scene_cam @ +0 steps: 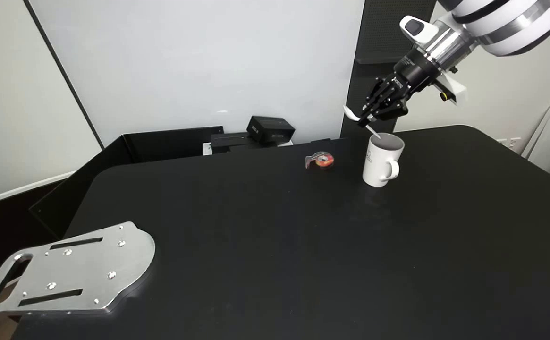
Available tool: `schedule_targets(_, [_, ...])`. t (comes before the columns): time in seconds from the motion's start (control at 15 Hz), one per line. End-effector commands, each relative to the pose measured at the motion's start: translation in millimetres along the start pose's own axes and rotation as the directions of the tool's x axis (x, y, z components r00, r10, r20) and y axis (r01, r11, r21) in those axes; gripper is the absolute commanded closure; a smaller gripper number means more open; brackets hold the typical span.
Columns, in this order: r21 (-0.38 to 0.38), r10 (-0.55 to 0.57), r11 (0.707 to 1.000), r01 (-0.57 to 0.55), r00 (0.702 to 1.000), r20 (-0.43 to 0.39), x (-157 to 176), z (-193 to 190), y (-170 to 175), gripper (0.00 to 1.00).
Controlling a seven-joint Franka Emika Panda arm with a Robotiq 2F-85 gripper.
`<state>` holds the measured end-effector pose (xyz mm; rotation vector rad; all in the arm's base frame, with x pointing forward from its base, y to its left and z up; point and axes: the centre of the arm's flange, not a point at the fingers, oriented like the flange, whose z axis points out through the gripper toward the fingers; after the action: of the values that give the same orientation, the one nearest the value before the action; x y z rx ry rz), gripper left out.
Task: Put the spoon in the cup
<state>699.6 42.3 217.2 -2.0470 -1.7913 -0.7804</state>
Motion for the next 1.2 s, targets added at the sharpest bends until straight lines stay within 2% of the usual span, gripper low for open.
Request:
schedule_targets(0.0, [-0.007,0.006,1.000,-0.007,0.999,-0.052,-9,-9,-16,0.97])
schedule_targets(0.67, [-0.026,0.023,0.999,-0.026,0.994,-0.104,-41,-14,-21,0.97])
schedule_targets(1.13, [-0.002,0.052,0.999,-0.053,0.992,-0.117,-78,-16,-28,0.97])
